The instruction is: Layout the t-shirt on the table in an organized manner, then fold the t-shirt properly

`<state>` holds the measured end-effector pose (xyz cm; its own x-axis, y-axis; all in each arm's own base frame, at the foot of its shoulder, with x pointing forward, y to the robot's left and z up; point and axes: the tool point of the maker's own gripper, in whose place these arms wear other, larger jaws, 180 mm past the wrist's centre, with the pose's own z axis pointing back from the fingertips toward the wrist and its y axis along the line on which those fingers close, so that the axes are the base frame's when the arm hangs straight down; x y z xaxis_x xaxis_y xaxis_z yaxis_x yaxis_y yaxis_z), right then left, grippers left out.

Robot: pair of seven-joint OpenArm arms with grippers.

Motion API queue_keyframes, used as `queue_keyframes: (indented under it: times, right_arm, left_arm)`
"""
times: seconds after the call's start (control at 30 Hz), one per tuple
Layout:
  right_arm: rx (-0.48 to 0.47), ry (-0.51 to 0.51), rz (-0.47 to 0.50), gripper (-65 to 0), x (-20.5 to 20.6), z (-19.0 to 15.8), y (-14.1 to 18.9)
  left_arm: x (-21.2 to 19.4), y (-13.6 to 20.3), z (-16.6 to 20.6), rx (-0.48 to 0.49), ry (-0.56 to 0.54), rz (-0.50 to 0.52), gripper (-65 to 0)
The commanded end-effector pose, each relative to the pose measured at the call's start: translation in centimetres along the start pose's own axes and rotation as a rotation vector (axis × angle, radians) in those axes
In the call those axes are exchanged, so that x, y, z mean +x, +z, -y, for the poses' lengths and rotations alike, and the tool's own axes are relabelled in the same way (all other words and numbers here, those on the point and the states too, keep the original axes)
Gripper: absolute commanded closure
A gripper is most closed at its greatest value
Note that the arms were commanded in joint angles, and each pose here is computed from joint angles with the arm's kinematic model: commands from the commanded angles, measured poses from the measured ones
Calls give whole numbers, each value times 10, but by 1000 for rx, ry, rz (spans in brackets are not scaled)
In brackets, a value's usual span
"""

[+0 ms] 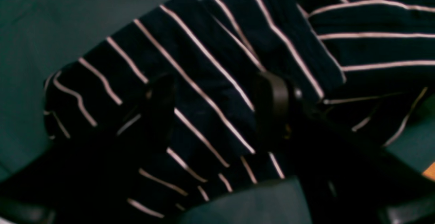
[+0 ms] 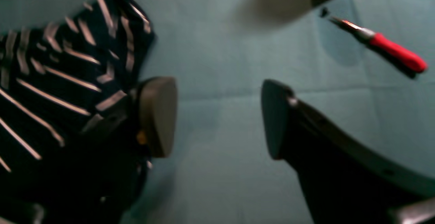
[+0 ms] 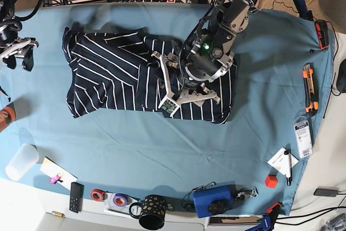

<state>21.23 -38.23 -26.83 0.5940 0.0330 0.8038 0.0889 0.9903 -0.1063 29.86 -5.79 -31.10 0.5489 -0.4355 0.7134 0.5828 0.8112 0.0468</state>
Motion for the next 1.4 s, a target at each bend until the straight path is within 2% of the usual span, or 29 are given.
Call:
queue_keyframes:
  times: [0.0,0.07,0.17,0.37,0.43,0.53,0.67,0.77,0.93,1.13,1.27,1.3,1.37]
  right_arm:
    - [-3,25,63,-391,19,3,4]
    - [5,15,54,-391,17,2,4]
    - [52,-128,-15,-391,8,-7,2]
    - [222,-233,-103,-391,-7,-38,-28]
    - [303,-301,-152,-391,-20,-52,-46]
    - [493,-420,-188,-391,-28,-84,-68]
    - [603,-479,-230,-391,-35,-111,-89]
    - [628,-476,-255,-391,-36,-123,-97]
    - [604,-427,-334,-391,-53,-134,-103]
    - [656,-476,-340,-390,-62,-166,-105]
    - [655,-478,-375,-384,-73,-180,-107]
    - [650,-474,-381,-348,-75,-180,-107]
    - [641,-467,-384,-208,-75,-177,-107]
  left_arm:
    - [17,4,-1,5,-2,58,-362]
    - [17,4,-1,5,-2,58,-362]
    - [15,4,0,2,-1,55,-362]
    - [14,4,0,1,1,56,-362]
    - [14,4,0,1,1,55,-362]
    - [13,4,1,-1,3,55,-362]
    - [9,3,3,-5,7,46,-362]
    - [8,3,4,-7,8,44,-362]
    - [8,3,4,-7,9,44,-362]
    - [9,3,4,-7,8,50,-362]
    - [10,3,4,-7,9,55,-362]
    - [10,3,4,-8,9,55,-362]
    - [10,3,4,-7,9,54,-362]
